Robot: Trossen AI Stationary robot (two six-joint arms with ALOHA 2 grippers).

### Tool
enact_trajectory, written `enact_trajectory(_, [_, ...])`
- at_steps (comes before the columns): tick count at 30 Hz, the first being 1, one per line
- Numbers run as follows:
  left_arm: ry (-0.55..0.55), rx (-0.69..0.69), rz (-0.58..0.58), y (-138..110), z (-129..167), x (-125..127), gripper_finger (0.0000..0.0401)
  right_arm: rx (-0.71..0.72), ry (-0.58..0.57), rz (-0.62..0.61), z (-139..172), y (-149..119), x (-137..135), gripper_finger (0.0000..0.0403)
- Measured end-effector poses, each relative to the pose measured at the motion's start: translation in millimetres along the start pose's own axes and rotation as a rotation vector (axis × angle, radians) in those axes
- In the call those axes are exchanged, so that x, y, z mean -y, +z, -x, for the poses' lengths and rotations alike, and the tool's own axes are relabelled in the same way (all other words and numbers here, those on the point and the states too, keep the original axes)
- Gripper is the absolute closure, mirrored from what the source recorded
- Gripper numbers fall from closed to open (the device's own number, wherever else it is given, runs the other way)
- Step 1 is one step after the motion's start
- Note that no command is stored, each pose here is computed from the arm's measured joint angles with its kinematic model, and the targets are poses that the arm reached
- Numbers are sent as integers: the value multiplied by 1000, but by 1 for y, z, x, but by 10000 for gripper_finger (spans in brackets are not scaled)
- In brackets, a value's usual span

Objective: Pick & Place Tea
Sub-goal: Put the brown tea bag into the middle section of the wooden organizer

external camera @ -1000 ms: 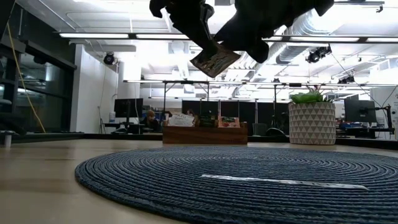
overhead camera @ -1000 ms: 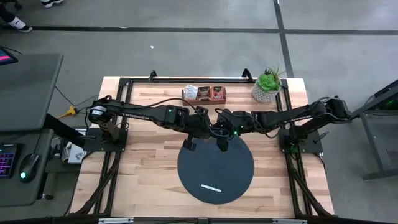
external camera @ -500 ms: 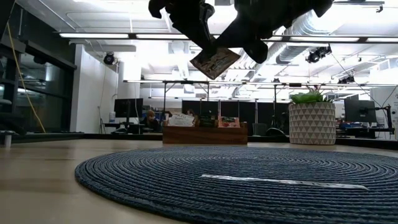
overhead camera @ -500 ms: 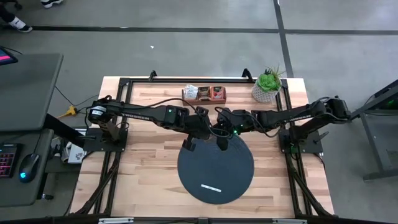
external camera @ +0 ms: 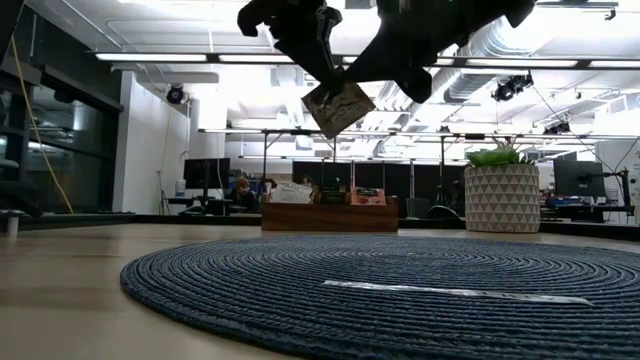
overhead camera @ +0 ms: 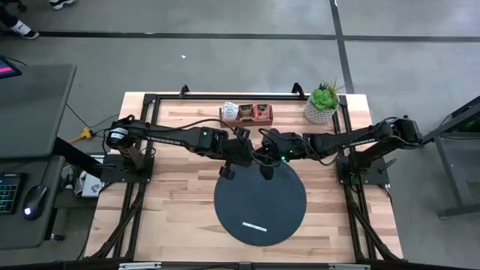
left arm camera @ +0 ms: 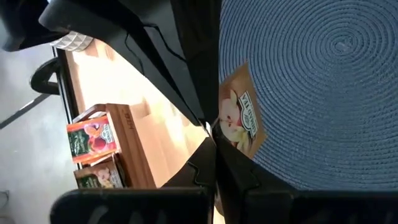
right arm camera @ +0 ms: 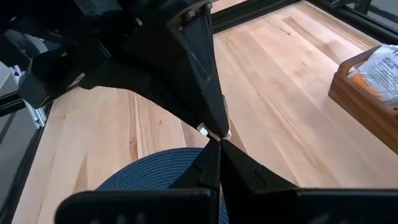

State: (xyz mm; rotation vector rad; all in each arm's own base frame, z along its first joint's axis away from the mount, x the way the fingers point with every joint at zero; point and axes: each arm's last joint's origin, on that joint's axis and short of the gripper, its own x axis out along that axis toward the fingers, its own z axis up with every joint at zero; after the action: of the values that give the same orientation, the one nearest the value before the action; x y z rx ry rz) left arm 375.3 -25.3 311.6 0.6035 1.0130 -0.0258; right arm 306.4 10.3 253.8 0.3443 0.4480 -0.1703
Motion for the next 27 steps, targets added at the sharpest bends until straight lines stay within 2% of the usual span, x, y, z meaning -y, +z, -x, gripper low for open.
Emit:
enact_trajectory(7, [-2, -21, -8, -2, -1, 1, 393, -32, -47, -5, 0, -4, 3, 403])
enact_trajectory(10, [-2, -13, -6, -1, -1, 1, 362, -32, -47, -5, 0, -4, 3, 403])
enact_trajectory(15, [-16, -12, -8, -2, -1, 1, 288, -19, -75, -20, 0, -3, 4, 403])
enact_trajectory(17, [-26, -17, -10, -2, -1, 2, 273, -23, -76, -16, 0, -4, 4, 403])
enact_trajectory(19, [-31, -23, -12, -3, -1, 2, 276, -31, -79, -14, 0, -4, 4, 403])
enact_trajectory(23, [-40, -38, -13, -5, -1, 3, 315, -61, -90, -31, -1, -8, 5, 403])
enact_trajectory(27, [-46, -60, -12, -8, -1, 1, 348, -162, -105, -6, -14, -22, 10, 403])
